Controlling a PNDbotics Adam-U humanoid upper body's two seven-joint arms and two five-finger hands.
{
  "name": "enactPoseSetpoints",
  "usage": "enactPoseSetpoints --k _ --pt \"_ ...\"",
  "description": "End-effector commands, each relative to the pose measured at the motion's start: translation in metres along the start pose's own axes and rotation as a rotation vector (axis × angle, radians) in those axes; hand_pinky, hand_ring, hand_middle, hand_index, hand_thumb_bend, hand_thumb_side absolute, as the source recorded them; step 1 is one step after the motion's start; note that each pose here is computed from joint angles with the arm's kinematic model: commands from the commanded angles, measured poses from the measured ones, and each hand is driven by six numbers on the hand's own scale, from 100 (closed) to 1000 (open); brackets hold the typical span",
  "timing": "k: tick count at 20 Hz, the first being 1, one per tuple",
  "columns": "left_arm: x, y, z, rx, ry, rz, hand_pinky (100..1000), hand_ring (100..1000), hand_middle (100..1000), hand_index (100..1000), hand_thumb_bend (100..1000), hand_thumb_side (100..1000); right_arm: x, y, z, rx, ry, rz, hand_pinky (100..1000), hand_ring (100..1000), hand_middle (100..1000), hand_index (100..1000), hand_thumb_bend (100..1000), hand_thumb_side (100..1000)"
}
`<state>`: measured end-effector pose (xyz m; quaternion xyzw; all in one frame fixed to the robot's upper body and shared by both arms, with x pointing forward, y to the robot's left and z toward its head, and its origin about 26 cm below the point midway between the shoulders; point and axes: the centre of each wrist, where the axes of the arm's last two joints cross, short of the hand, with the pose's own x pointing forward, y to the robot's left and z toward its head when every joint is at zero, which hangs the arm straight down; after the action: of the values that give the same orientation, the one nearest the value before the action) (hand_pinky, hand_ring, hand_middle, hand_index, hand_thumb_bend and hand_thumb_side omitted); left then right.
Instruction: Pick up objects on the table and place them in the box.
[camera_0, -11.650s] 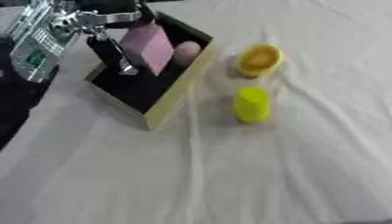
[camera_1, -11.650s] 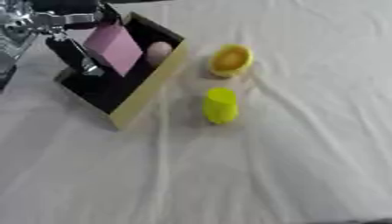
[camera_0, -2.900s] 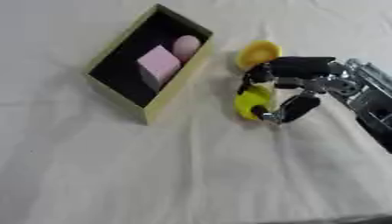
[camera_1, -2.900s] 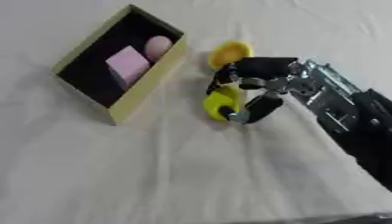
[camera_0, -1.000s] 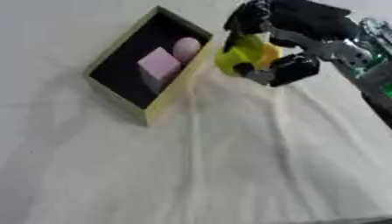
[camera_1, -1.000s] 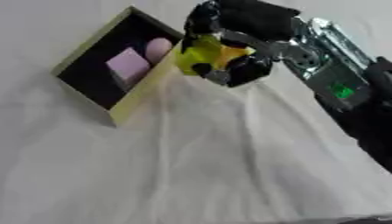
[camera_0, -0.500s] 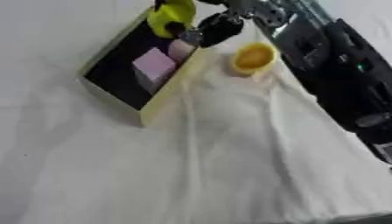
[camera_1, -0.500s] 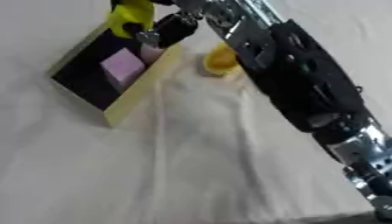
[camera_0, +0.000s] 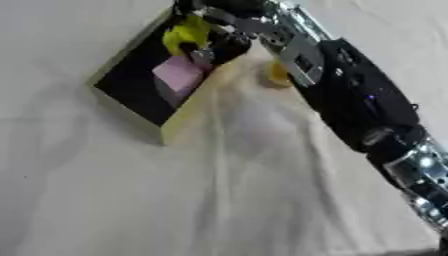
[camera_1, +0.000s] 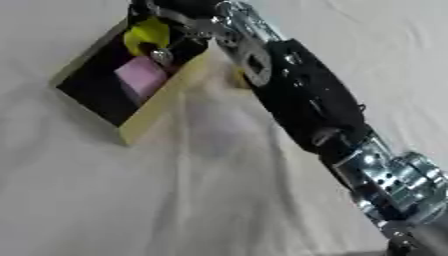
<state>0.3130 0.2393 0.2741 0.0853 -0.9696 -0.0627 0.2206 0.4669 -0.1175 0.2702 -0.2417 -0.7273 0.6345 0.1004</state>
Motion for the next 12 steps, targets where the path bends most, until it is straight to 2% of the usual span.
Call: enactPoseSetpoints --k 1,6,8,9,10,11,12 --pt "0.007 -0.001 -0.006 -0.006 -0.035 0.008 738 759 718 887 178 540 -0.001 0.004 -0.006 -0.001 0.007 0.031 793 776 502 648 100 100" --pt "0.007 -0.001 -0.006 -0.007 -0.034 0.013 738 759 718 887 177 543 0.0 0.023 -0.009 0.008 0.007 0.04 800 796 540 685 100 100" --pt "0.007 -0.001 -0.005 -0.008 -0.031 0.014 738 759 718 887 177 545 0.0 0.022 -0.009 -0.014 0.01 0.043 810 826 601 734 100 100" --pt "0.006 -0.001 -0.005 -0.008 -0.03 0.013 738 758 718 887 177 545 0.0 0.021 -0.009 -0.025 0.014 0.049 828 867 685 796 107 100" --pt "0.006 -0.001 -0.005 -0.008 -0.029 0.013 738 758 718 887 177 545 0.0 0.019 -0.009 -0.03 0.017 0.059 830 872 698 805 126 100" --pt "0.006 -0.001 -0.005 -0.009 -0.028 0.013 738 758 717 887 177 546 0.001 0.017 -0.009 -0.03 0.017 0.074 851 911 771 855 265 158" --pt "0.006 -0.001 -0.004 -0.009 -0.027 0.014 738 758 717 887 176 547 0.001 0.014 -0.009 -0.028 0.015 0.093 853 914 778 859 290 180"
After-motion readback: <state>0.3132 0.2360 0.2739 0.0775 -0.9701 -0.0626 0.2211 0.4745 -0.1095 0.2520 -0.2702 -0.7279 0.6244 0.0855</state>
